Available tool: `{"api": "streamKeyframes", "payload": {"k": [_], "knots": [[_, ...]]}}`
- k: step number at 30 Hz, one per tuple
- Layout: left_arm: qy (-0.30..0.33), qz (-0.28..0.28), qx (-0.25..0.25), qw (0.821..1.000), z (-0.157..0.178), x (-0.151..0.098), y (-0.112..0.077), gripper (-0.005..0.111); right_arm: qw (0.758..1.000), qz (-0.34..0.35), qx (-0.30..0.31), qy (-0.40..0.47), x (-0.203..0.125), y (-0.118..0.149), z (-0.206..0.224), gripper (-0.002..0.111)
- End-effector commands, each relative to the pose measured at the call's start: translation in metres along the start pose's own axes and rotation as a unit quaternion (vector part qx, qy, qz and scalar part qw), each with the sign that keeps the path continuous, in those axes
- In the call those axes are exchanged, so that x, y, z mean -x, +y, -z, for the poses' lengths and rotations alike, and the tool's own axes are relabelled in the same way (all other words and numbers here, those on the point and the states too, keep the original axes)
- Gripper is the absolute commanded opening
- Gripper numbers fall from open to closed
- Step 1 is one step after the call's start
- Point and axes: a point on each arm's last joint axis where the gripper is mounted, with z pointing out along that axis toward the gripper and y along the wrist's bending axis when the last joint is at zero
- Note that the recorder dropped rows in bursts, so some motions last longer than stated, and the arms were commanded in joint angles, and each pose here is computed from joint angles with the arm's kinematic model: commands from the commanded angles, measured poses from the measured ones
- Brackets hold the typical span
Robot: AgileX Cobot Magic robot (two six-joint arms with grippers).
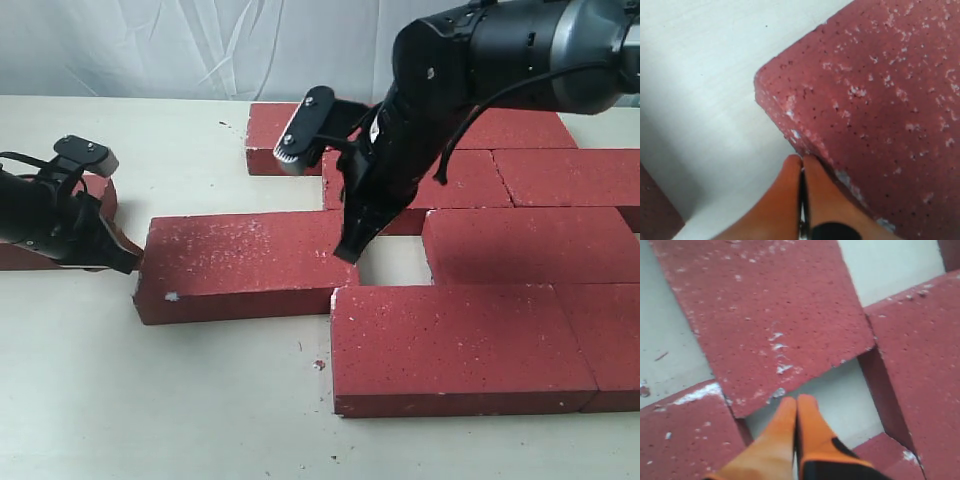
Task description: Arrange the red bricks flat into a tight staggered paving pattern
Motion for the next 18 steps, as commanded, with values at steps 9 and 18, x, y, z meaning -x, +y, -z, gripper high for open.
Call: {"api": "streamKeyframes", "payload": {"k": [9, 18], "knots": [[-0.009, 0.01, -0.015, 1.0, -0.002, 0.001, -0.003, 0.0, 0.986, -0.155, -0.027, -0.059, -0.035, -0.06, 0.008, -0.001], [-0.001, -0.021, -0.024, 0.999, -0.014, 0.009, -0.018, 0.0, 0.984, -0.161, -0.029, -0.069, -0.034, -0.06, 0.007, -0.001]]}}
